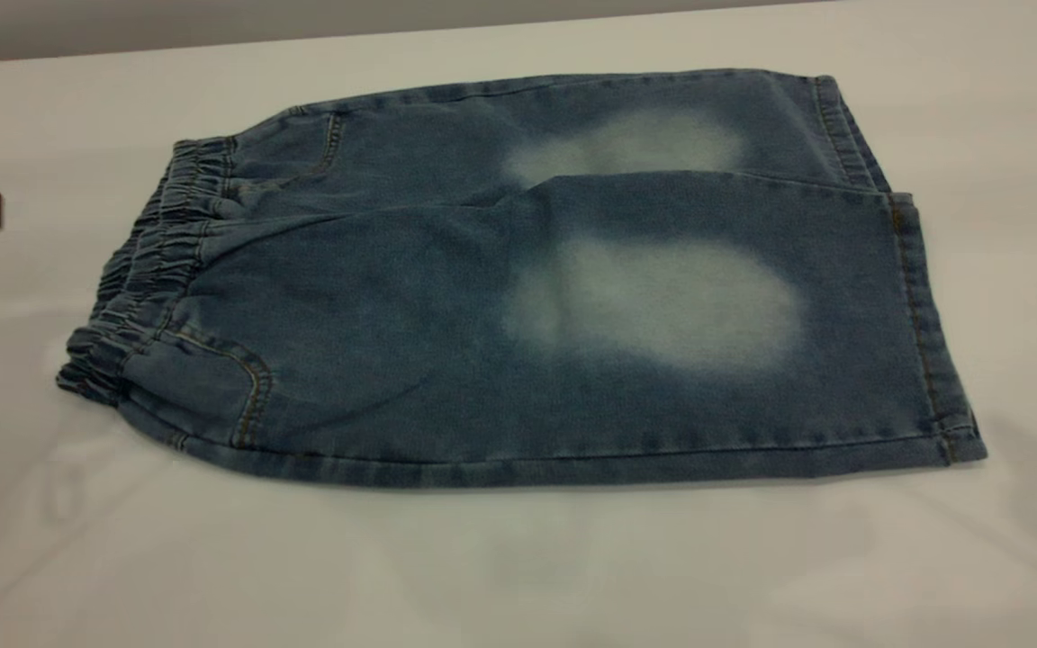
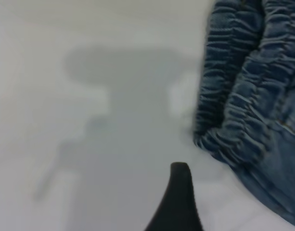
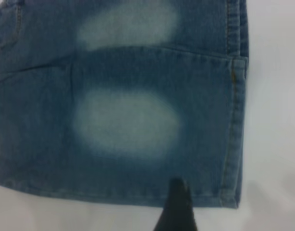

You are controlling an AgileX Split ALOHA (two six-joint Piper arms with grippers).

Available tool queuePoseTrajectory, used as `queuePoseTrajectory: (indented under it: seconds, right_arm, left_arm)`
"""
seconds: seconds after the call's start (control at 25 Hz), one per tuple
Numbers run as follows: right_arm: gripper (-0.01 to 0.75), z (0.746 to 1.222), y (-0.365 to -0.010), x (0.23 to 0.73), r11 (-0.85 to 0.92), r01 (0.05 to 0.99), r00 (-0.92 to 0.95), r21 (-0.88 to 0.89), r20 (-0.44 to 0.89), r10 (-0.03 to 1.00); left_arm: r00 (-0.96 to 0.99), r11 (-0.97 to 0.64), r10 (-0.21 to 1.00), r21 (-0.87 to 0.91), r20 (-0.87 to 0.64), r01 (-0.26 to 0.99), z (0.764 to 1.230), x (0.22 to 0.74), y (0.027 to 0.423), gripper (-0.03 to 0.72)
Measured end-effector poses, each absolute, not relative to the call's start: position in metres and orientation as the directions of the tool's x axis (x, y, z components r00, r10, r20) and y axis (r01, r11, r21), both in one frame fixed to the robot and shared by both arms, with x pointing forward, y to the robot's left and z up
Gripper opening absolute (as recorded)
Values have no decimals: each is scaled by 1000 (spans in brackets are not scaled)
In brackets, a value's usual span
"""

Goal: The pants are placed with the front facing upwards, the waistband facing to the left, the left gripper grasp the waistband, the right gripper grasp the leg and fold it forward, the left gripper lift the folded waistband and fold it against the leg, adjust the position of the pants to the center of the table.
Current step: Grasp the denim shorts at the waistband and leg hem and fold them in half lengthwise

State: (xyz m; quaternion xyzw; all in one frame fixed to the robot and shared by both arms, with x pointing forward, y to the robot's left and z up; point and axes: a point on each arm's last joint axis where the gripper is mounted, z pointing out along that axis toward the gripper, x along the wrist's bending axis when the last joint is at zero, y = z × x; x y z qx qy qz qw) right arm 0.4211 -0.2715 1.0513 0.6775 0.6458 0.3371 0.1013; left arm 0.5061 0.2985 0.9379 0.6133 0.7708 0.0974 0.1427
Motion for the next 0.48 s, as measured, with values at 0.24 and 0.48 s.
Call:
queuePoseTrajectory:
  seconds: [0.24,0.48]
  right_arm:
    - [514,1052,-272,422,-145,797,-66,586,323,944]
    - [514,1054,-273,425,-156,775,-61,612,318,946]
  left_arm:
    - [-213,226,974,251,-79,941,897,516,299,565]
    - [-199,211,977,260,-73,942,865,526,299,565]
